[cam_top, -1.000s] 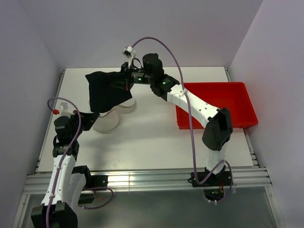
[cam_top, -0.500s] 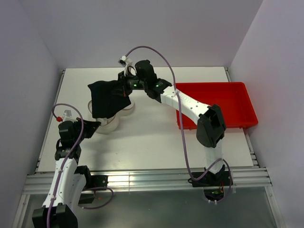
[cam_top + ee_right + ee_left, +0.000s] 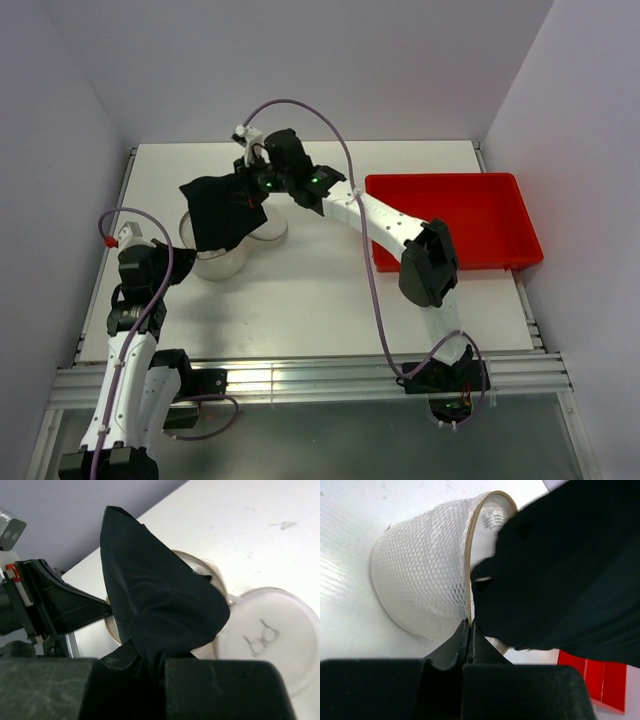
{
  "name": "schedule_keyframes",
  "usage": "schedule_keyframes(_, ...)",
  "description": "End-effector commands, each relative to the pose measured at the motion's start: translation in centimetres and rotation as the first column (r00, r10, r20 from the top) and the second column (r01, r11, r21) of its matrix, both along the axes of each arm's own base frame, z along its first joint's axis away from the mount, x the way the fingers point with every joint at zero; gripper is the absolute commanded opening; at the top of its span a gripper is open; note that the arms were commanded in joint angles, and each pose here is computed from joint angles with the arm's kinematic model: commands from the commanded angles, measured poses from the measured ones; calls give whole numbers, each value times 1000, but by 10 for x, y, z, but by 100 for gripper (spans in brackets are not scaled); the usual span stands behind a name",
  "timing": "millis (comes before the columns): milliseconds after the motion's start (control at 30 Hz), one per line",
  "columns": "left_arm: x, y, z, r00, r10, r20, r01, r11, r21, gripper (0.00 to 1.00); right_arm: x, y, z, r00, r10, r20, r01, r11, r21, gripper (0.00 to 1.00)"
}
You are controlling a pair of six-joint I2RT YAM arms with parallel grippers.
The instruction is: Place the bra in the laundry bag and zip it closed
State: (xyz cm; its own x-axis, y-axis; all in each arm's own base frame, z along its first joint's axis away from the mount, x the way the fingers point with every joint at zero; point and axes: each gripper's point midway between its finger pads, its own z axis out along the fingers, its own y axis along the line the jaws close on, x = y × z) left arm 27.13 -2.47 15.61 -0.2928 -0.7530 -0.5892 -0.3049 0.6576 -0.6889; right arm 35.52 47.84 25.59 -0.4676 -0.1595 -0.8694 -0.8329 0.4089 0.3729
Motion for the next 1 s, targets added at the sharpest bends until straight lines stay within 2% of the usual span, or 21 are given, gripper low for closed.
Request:
schedule_keyframes(0, 7, -5, 38, 993, -41, 108, 37, 999, 38, 0, -13, 25, 6, 998, 41, 55, -39, 999, -24, 0)
schedule_keyframes(200, 6, -15, 37, 989, -95, 115, 93, 995, 24, 0, -14, 47, -12, 998, 58, 30, -57, 998, -40, 0)
schedule_keyframes(333, 6, -11, 34, 992, -75, 104, 71, 997, 37, 0, -23, 52, -51, 996, 91, 16, -88, 987, -137, 0)
schedule_keyframes(533, 9, 6, 36, 995, 25, 99, -30, 998, 50, 0, -42, 32, -102, 989, 136, -58, -147, 943, -299, 0)
schedule_keyframes(567, 11, 9, 43, 993, 41, 114, -47, 997, 57, 0, -38, 34, -91, 990, 138, -38, -143, 944, -296, 0)
schedule_keyframes(633, 14, 8, 50, 991, 29, 132, -38, 997, 66, 0, -41, 34, -101, 983, 175, -48, -181, 926, -332, 0)
schedule_keyframes(733, 21, -11, 59, 981, -77, 177, 70, 996, 47, 0, -47, 40, -98, 981, 189, -48, -193, 919, -343, 0)
schedule_keyframes(867, 18, -39, 48, 956, -215, 198, 221, 975, -9, 0, -55, 59, -105, 981, 188, -49, -194, 919, -343, 0)
schedule_keyframes(967, 12, -55, 47, 931, -294, 216, 310, 950, -41, 0, -48, 71, -115, 991, 93, -92, -116, 952, -283, 0)
